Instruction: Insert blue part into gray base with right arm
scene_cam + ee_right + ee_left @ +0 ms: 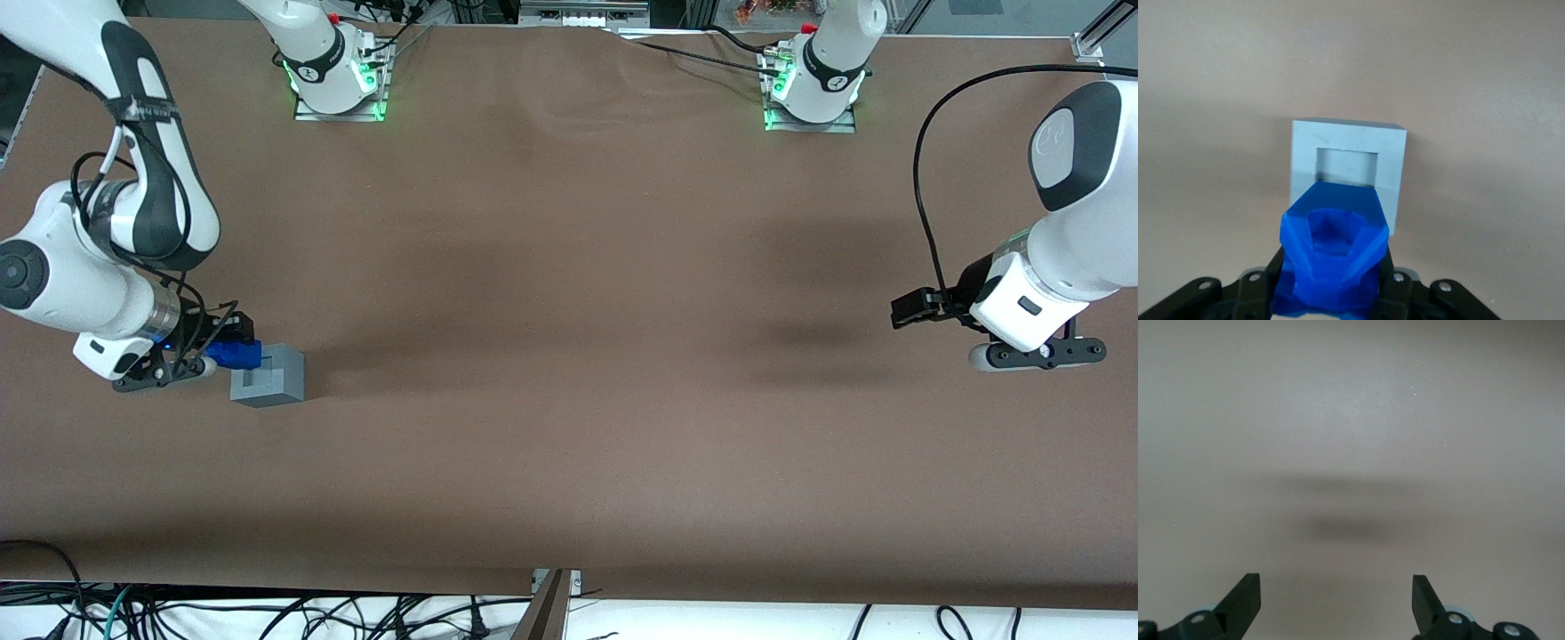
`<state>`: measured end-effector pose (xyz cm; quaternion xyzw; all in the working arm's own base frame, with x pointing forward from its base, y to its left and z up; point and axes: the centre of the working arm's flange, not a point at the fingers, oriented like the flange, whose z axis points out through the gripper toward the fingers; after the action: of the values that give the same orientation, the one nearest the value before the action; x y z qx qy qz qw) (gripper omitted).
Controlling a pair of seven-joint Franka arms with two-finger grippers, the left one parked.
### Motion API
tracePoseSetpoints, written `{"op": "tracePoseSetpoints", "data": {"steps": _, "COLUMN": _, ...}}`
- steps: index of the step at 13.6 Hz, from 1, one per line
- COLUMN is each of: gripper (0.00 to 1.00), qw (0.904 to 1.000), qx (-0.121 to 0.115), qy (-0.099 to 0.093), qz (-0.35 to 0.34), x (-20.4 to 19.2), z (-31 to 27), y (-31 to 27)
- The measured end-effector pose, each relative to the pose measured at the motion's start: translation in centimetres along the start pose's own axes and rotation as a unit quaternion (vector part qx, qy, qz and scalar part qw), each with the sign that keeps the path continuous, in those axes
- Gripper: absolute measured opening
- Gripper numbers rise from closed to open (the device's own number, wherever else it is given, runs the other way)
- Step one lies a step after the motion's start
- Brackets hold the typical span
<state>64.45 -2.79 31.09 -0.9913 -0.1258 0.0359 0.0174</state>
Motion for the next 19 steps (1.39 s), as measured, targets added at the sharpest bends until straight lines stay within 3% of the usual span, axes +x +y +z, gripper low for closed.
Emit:
{"op": "tracePoseSetpoints", "data": {"steps": 3, "gripper": 0.52, "qw": 0.9999, "qx": 0.003, "qy": -0.009, "qz": -0.012, "x": 0.5, "z": 1.7, "y": 0.3}}
{"op": "tracePoseSetpoints", "data": {"steps": 19, "gripper": 0.52, "qw": 0.9997, "qx": 0.001, "qy": 0.002, "qz": -0.025, "x": 2.4, "z": 1.6, "y": 0.1}}
